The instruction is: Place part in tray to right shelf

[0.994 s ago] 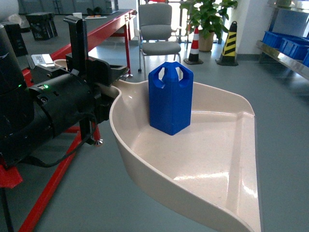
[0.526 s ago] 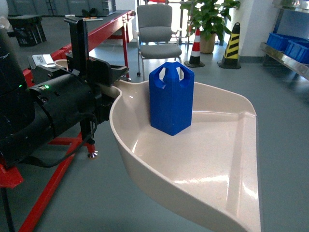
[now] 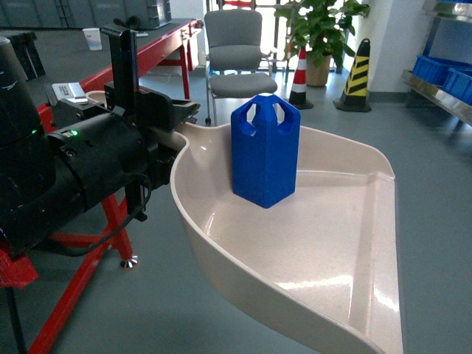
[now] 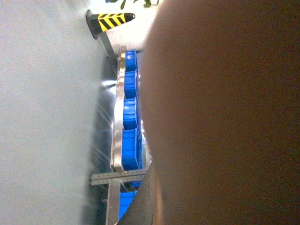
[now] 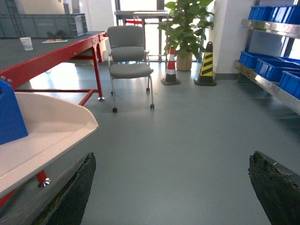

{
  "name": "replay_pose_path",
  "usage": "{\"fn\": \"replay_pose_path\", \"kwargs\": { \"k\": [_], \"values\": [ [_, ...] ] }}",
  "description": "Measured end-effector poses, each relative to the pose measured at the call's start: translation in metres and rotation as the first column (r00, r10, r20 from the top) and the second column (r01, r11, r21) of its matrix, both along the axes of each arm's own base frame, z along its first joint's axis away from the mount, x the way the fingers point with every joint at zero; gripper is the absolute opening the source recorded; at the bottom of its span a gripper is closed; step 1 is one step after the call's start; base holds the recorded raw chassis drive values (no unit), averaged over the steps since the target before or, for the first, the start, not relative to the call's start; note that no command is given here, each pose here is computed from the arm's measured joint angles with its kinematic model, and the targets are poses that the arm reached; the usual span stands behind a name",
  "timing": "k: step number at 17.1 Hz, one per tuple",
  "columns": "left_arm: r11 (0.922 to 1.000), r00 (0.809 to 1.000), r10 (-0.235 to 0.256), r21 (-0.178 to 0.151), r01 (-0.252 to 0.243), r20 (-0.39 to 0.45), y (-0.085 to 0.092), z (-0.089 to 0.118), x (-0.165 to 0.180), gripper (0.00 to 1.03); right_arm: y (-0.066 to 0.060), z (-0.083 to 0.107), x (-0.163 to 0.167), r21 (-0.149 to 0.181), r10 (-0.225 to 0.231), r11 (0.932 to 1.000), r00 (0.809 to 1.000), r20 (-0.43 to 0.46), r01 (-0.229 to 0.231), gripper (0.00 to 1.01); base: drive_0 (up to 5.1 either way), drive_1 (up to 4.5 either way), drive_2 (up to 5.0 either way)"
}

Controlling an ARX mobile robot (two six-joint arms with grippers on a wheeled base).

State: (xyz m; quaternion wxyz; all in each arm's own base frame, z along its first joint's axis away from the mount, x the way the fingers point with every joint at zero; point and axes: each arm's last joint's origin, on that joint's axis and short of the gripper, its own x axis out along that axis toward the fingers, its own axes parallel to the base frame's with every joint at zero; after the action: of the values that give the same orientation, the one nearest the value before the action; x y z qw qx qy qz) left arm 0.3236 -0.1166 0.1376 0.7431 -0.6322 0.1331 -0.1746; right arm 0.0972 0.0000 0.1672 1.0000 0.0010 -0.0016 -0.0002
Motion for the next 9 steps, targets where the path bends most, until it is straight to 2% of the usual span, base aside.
{"fn": "replay_pose_path", "kwargs": {
  "k": [9],
  "values": [
    [1.0000,1.000,0.001,0.000,-0.001,0.000,0.0001,0.0000,0.0000,0.12,0.0000,0.0002,0.0000,0.000,0.000,1.0000,1.000,0.002,0.000,0.98,0.1,4.46,-4.2]
  ]
}}
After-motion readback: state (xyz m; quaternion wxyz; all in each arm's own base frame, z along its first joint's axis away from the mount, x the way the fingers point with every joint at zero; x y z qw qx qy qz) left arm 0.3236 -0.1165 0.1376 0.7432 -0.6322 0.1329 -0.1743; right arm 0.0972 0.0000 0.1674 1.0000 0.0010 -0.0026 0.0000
